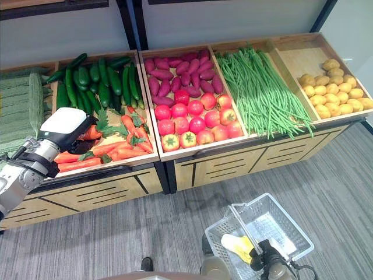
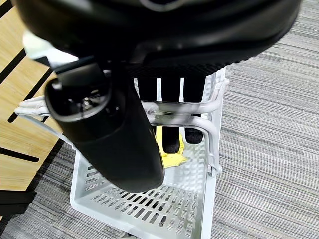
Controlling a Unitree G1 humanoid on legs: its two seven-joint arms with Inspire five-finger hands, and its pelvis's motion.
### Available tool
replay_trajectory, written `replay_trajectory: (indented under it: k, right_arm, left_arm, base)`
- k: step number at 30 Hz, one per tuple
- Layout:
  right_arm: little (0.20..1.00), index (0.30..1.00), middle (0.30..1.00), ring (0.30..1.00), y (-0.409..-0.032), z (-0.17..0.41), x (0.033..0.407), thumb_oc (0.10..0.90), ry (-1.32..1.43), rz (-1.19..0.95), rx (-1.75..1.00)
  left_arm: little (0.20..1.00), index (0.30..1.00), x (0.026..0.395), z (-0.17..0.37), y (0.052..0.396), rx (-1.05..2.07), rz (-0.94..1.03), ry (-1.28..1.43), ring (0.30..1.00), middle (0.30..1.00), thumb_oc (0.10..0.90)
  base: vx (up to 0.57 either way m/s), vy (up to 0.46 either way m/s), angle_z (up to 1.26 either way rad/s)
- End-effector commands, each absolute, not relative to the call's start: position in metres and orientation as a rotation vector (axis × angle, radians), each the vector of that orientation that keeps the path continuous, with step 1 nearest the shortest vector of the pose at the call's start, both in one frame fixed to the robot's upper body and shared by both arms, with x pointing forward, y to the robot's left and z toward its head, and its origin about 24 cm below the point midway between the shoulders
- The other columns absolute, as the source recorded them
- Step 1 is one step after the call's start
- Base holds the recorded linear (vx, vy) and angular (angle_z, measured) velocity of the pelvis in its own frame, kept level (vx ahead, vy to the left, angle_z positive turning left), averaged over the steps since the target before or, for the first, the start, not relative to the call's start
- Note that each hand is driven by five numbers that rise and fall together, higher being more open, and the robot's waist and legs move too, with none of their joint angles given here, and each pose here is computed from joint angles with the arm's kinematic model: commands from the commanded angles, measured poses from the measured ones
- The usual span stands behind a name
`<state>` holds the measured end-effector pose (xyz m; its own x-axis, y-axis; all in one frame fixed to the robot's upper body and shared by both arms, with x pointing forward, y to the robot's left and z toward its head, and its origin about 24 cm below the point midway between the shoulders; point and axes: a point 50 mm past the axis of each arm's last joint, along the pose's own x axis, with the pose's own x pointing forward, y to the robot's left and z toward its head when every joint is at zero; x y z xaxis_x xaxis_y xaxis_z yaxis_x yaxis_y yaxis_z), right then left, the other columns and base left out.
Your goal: Get the vegetables into the basket
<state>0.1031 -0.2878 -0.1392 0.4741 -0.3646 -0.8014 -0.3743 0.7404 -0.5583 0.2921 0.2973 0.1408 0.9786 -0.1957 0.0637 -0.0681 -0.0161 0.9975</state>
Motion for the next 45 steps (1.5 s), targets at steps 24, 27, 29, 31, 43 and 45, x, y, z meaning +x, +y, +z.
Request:
replay_trajectory:
  k: [24, 27, 29, 31, 43, 45]
  right_arm:
    - [0.300, 0.300, 0.300, 0.300, -0.340, -0.118, 0.087, 0.400, 1.148, -0.183, -0.851]
    - [0.300, 0.300, 0.300, 0.300, -0.344, -0.116, 0.088, 0.400, 1.143, -0.194, -0.861]
    - [0.300, 0.300, 0.300, 0.300, -0.345, -0.115, 0.088, 0.400, 1.141, -0.197, -0.862]
    - [0.300, 0.300, 0.300, 0.300, -0.349, -0.112, 0.090, 0.400, 1.124, -0.216, -0.867]
    - [0.300, 0.300, 0.300, 0.300, -0.360, -0.097, 0.119, 0.400, 1.052, -0.214, -0.937]
    - [0.300, 0.300, 0.300, 0.300, -0.359, -0.097, 0.121, 0.400, 1.040, -0.204, -0.943]
  left_arm:
    - [0.300, 0.300, 0.274, 0.183, 0.269, 1.484, -0.125, -0.454, 0.300, 0.300, 0.400]
    - [0.300, 0.300, 0.278, 0.182, 0.258, 1.458, -0.154, -0.478, 0.300, 0.300, 0.400]
    - [0.300, 0.300, 0.279, 0.182, 0.255, 1.450, -0.163, -0.486, 0.300, 0.300, 0.400]
    - [0.300, 0.300, 0.284, 0.182, 0.244, 1.416, -0.186, -0.510, 0.300, 0.300, 0.400]
    - [0.300, 0.300, 0.278, 0.179, 0.242, 1.389, -0.187, -0.536, 0.300, 0.300, 0.400]
    - [0.300, 0.300, 0.276, 0.180, 0.245, 1.387, -0.175, -0.535, 0.300, 0.300, 0.400]
  base:
    - [-0.04, -0.030, -0.52]
    - [0.03, -0.152, -0.04]
    - [0.02, -0.148, -0.06]
    - [0.01, -0.234, -0.04]
    - [0.02, -0.026, -0.31]
    - [0.05, 0.096, -0.40]
